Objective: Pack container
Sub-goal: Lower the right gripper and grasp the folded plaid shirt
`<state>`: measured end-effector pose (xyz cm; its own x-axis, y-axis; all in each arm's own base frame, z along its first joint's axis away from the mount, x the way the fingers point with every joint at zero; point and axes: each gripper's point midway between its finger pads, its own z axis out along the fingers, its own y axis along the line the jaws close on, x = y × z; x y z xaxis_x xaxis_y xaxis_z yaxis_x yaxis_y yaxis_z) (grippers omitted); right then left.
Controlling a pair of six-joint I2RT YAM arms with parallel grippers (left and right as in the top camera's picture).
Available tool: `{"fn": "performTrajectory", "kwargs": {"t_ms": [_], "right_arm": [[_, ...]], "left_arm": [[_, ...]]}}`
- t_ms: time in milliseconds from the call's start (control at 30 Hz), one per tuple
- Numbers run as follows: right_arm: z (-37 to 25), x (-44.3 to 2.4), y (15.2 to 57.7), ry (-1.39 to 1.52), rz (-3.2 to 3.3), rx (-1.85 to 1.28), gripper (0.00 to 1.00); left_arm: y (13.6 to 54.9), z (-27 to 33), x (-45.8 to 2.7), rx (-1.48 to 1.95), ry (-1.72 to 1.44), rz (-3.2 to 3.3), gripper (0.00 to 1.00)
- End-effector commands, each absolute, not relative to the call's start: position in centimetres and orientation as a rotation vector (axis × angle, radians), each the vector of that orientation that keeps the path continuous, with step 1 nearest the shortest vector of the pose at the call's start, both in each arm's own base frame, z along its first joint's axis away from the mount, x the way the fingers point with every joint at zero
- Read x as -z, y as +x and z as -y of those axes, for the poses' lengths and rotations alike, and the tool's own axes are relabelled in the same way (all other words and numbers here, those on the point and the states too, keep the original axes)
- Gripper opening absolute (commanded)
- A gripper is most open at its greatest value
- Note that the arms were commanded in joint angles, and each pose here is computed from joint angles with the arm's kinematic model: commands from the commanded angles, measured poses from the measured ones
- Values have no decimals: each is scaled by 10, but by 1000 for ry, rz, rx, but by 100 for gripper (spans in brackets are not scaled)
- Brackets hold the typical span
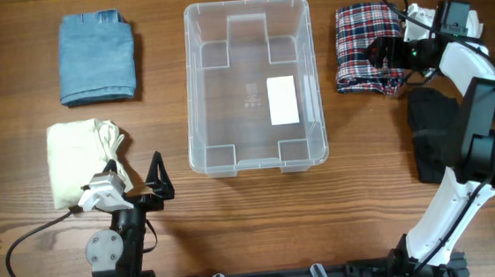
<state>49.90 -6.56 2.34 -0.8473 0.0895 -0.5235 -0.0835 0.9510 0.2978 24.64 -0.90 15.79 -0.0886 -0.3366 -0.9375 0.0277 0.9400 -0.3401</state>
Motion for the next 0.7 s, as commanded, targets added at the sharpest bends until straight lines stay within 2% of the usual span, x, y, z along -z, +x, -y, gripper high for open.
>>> {"fn": "performTrajectory", "kwargs": {"t_ms": [0,233,367,567,667], "right_arm": [[54,11,491,10,-2603,-507,100],[42,13,491,2,-2576,-614,99],[30,4,494,25,-2529,-730,72],[30,2,497,132,-2526,-770,50],[25,-8,502,168,-2487,-848,34]], "left_arm": [[247,6,-155,293,-248,-1644,100],[247,6,-155,293,-248,-1644,100],[247,6,-155,293,-248,-1644,100],[247,6,-155,293,-248,-1644,100],[247,6,-155,293,-248,-1644,100]]}}
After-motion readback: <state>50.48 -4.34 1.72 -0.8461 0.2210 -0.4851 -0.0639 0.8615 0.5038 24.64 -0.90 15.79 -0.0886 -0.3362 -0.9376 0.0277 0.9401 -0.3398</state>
